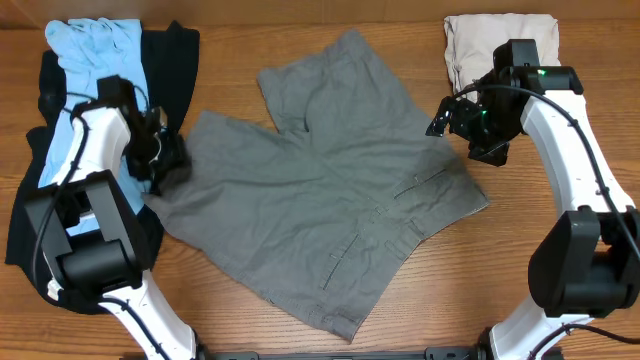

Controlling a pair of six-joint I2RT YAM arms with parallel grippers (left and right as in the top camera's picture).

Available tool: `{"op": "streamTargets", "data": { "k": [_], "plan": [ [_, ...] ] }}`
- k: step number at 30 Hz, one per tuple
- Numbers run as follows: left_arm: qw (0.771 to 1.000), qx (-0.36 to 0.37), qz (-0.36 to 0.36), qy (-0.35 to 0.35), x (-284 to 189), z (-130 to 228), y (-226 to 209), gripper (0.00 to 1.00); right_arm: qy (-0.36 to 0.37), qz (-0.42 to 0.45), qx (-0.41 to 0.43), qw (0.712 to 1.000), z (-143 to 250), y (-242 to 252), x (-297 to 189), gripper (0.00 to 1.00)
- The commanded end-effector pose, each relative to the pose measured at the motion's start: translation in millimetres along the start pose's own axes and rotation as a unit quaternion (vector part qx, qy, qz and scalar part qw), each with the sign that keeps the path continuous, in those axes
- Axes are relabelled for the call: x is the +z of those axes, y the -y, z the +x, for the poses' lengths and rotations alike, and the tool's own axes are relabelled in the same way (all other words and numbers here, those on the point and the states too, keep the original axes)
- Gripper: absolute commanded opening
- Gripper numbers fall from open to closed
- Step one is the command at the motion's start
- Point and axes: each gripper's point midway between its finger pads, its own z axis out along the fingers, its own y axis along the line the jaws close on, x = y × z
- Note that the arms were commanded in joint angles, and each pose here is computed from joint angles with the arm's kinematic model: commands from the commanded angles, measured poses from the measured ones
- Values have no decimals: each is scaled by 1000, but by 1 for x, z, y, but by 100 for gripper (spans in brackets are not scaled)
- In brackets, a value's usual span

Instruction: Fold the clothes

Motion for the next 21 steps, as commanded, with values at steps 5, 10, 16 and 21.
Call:
{"op": "streamTargets", "data": {
  "k": [5, 10, 16, 21],
  "plan": [
    [991, 80, 16, 105, -105, -29, 54, 72, 86, -31, -18, 996, 29, -24, -92, 100],
    [978, 112, 24, 176, -169, -17, 80, 76, 91, -10, -25, 995, 75, -31, -121, 100],
    [968, 128, 30, 212, -215, 11, 92, 78, 65, 52, -24, 996, 132, -36, -117, 100],
    [969, 127, 28, 209, -225, 27, 91, 82, 12, 81, -12, 997, 165, -35, -71, 100]
  ]
}}
